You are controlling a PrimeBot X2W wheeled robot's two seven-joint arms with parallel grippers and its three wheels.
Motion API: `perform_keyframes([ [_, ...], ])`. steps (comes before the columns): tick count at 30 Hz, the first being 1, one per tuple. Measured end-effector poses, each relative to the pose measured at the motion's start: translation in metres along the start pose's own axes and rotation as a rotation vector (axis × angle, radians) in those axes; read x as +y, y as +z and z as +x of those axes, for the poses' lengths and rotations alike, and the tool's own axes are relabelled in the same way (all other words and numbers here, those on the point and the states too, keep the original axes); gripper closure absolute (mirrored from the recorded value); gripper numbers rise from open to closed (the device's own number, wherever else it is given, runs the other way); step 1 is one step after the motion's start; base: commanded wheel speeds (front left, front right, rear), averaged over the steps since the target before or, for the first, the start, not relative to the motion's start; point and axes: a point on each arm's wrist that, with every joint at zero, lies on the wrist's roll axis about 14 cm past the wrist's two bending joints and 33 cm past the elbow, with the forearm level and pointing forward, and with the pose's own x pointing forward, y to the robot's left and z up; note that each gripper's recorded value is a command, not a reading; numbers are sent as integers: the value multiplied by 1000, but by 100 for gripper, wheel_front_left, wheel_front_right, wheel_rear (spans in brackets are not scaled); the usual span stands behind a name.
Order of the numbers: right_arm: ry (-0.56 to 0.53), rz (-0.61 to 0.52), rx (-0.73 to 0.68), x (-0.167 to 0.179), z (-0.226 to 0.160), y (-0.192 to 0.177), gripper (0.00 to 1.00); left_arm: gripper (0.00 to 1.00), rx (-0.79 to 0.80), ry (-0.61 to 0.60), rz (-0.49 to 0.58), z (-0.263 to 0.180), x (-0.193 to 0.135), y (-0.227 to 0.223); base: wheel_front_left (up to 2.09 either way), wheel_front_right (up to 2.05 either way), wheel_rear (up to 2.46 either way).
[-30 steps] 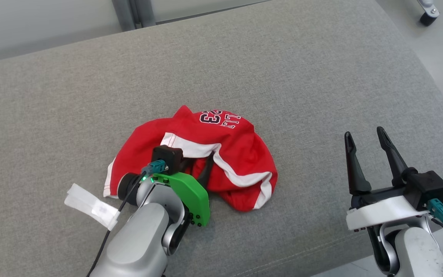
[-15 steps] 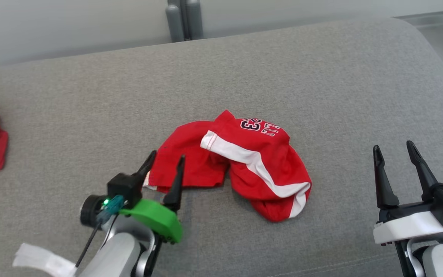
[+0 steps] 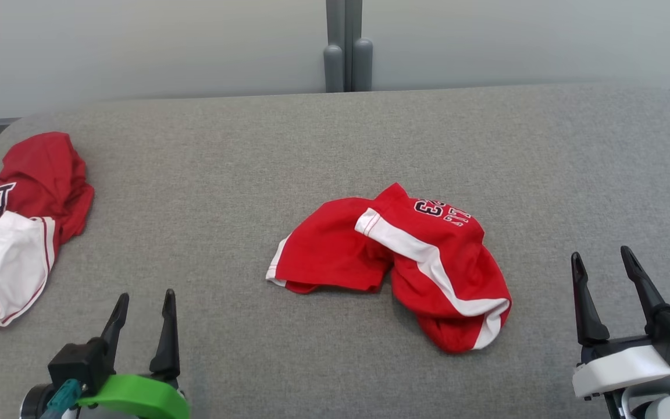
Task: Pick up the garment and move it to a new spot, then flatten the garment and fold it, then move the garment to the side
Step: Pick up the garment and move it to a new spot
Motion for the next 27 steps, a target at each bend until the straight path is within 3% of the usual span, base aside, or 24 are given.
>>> perform_keyframes([
  [13,-12,-13,54,-3,-13,-15,0,0,-10,58,4,-42,46,-7,0,0,0],
  [27,-45,-6,76,-9,-19,-21,0,0,-11,67,4,-39,44,-12,0,0,0],
])
